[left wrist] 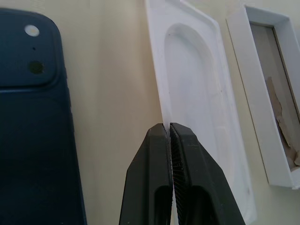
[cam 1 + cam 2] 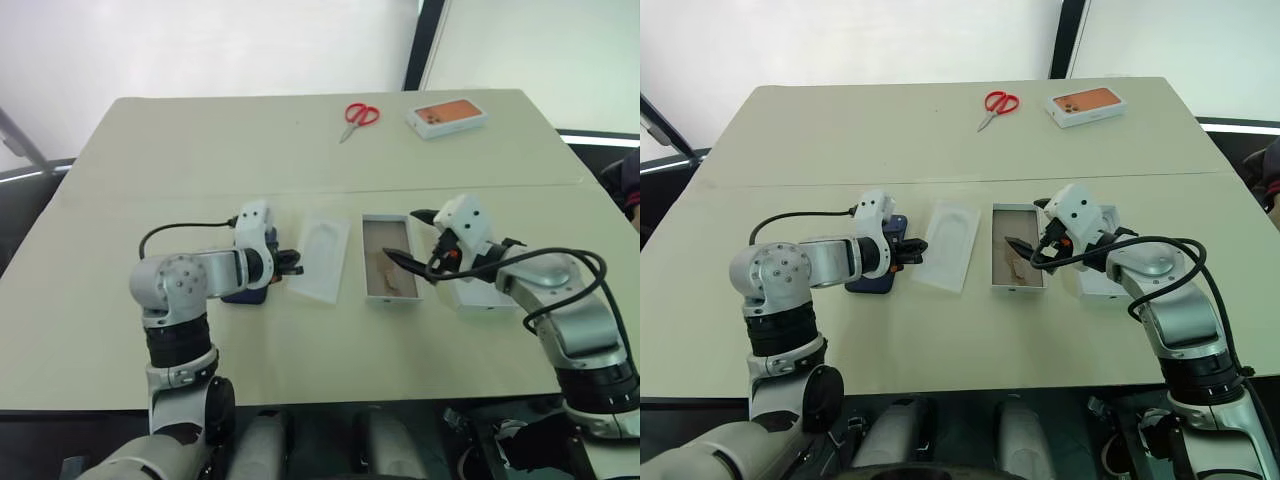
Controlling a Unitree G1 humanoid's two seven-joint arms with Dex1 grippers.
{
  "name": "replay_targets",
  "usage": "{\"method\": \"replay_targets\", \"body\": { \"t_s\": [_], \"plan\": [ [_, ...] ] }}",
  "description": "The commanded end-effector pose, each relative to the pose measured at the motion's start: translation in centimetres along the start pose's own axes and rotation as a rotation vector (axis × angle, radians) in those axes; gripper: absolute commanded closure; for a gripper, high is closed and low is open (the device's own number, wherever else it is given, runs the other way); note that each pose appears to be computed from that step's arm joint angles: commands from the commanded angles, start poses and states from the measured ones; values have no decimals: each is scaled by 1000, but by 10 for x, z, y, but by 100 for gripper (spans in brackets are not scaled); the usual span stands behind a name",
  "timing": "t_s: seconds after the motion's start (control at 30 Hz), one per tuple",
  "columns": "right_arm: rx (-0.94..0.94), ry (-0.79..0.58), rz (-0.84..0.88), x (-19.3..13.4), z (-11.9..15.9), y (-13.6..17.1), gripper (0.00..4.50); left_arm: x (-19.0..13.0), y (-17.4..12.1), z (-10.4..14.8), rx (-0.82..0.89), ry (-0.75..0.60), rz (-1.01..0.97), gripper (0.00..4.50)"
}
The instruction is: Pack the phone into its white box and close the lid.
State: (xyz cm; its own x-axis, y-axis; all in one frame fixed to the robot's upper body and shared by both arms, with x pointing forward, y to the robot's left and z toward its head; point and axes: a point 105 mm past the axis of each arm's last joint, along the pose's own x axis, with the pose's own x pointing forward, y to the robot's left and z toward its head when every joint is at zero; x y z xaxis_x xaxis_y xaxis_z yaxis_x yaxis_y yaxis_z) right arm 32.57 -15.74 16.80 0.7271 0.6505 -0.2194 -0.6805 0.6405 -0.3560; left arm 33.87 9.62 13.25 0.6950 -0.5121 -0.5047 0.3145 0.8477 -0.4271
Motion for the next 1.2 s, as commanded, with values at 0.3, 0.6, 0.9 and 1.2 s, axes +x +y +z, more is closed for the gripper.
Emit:
{"method": "replay_targets", "body": {
  "t_s": [0.3, 0.6, 0.9, 1.2],
  "plan": [
    [-75, -15, -67, -14, 14, -25, 0, -32, -20, 65, -236, -304, -275, 444],
    [-122, 48, -165, -38, 7, -59, 0, 9, -75, 28, -255, -101, -363, 444],
    [-131, 65, -174, -45, 2, -60, 0, 34, -114, 12, -253, 48, -376, 444],
    [-117, 63, -157, -40, 0, -50, 0, 37, -133, 10, -206, 89, -458, 444]
  ]
}}
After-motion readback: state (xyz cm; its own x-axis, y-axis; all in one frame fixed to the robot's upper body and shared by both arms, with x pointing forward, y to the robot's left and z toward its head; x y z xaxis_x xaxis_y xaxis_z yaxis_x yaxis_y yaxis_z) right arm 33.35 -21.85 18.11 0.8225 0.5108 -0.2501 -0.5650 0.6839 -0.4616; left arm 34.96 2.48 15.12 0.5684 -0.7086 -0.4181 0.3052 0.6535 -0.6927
